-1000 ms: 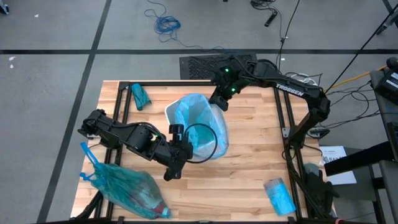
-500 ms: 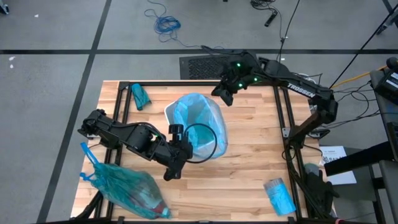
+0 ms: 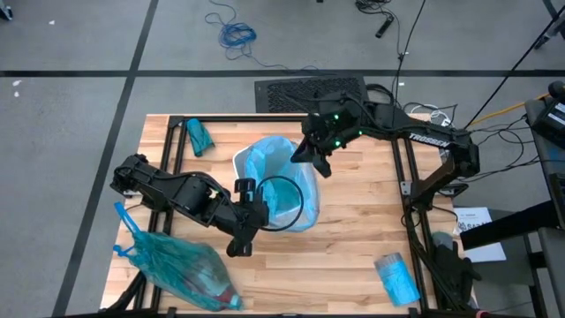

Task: Place trash/remove bag and relplace
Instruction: Insert the new blue trash bag into the white trash bin

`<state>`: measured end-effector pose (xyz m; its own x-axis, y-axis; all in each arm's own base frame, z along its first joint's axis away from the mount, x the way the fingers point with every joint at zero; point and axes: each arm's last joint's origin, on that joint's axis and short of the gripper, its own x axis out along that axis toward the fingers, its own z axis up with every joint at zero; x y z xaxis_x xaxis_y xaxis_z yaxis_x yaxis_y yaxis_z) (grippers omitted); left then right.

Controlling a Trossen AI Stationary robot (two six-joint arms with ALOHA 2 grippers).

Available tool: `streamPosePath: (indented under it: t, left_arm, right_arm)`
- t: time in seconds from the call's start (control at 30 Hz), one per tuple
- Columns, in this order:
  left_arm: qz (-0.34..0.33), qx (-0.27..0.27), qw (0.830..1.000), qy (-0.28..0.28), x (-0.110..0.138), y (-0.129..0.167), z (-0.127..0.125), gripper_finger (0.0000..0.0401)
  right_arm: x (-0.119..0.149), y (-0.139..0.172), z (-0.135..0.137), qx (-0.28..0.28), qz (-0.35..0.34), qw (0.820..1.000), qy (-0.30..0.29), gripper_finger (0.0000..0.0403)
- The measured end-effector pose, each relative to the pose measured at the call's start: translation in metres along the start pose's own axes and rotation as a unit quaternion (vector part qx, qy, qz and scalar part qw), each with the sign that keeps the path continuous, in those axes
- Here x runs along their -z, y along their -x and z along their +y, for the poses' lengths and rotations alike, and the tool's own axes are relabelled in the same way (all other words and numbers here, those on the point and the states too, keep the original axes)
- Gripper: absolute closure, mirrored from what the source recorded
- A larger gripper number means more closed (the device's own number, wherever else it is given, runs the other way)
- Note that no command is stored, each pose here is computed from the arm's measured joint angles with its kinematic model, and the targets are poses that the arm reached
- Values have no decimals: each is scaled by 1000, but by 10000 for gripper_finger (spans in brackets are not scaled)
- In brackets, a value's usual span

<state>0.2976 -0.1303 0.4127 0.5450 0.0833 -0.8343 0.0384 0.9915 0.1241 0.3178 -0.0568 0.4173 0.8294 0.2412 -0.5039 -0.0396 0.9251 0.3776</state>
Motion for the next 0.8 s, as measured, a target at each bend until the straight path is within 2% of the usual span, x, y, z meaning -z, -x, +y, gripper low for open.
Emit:
streamPosePath:
  t: [0.17,0.37,0.57,0.8]
  left_arm:
    - [-1,0,1000,0,0,0,0,377]
    - [-4,0,1000,1,-1,0,0,377]
    - [-8,7,1000,2,-2,1,-1,377]
    - [-21,50,999,2,-4,15,-4,377]
  right_arm:
    - [4,-12,17,-34,14,999,9,402]
    - [13,-41,26,-52,53,997,14,403]
    - [23,-73,22,-53,96,994,4,403]
    - [24,-82,16,-48,101,994,1,403]
